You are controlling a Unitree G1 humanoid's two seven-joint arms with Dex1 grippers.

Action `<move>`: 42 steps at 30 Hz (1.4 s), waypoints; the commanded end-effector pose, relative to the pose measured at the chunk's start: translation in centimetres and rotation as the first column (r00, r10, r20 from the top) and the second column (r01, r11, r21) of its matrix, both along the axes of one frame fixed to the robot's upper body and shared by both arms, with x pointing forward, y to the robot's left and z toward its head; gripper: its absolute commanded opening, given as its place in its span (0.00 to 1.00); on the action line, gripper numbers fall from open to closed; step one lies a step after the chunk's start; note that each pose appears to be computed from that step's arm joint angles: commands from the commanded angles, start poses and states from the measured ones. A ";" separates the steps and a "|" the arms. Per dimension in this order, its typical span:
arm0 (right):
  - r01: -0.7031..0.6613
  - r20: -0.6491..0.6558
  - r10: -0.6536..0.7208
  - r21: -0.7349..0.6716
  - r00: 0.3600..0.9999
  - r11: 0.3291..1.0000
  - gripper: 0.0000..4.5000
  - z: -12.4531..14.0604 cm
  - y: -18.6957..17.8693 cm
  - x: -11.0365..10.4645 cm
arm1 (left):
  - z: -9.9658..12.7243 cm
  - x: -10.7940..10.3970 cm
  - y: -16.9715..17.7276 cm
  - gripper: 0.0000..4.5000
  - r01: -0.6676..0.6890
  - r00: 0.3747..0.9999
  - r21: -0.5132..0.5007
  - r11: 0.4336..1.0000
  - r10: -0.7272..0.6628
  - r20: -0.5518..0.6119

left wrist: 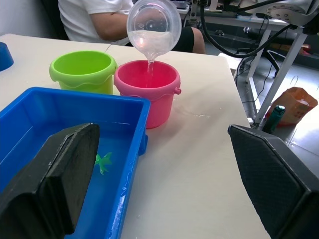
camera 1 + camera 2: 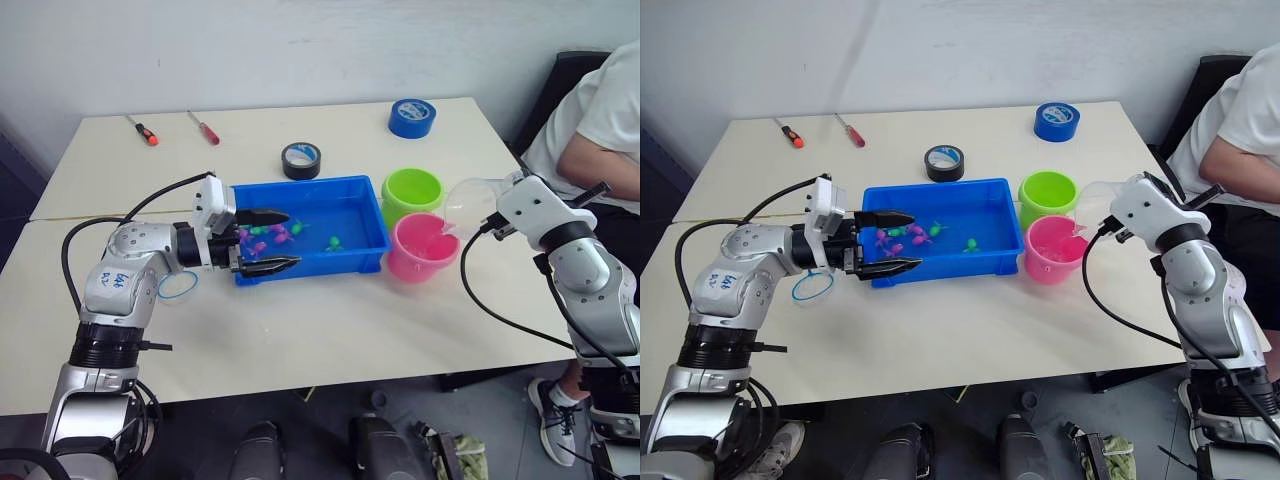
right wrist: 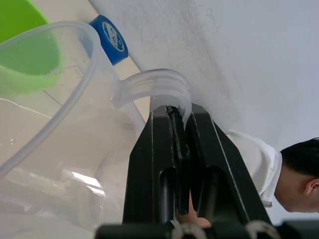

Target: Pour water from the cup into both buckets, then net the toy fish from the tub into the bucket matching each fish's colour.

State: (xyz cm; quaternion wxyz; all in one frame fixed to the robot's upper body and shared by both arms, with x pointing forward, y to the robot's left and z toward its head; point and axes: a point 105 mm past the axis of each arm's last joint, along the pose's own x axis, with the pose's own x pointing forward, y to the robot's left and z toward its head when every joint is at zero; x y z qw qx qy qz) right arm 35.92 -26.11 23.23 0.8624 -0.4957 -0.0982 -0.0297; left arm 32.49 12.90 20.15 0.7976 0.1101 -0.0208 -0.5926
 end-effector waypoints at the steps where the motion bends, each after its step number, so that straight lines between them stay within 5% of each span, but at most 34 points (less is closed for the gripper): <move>1: -0.004 0.065 0.003 0.016 0.998 1.000 0.01 1.9 0.0 -0.2 | 1.1 -0.3 0.3 1.00 -0.001 0.999 -0.013 1.000 0.002 0.050; 11: 0.034 0.027 -0.048 0.365 0.998 0.930 0.01 1.5 -1.6 0.4 | 2.5 0.5 0.9 1.00 -0.042 0.999 -0.111 0.993 0.044 0.015; 19: 0.021 0.076 -0.069 0.506 0.995 0.862 0.01 3.2 -1.5 2.3 | 3.9 1.9 2.8 1.00 -0.101 0.994 -0.116 0.988 0.105 0.034; 30: 0.055 0.074 -0.109 0.517 0.991 0.854 0.01 3.3 0.3 6.2 | 4.1 2.8 4.0 1.00 -0.126 0.990 -0.078 0.989 0.131 0.059; 42: 0.088 0.090 -0.133 0.391 0.987 0.916 0.01 3.1 3.1 8.8 | 3.7 2.9 4.3 1.00 -0.179 0.982 -0.071 0.981 0.183 0.052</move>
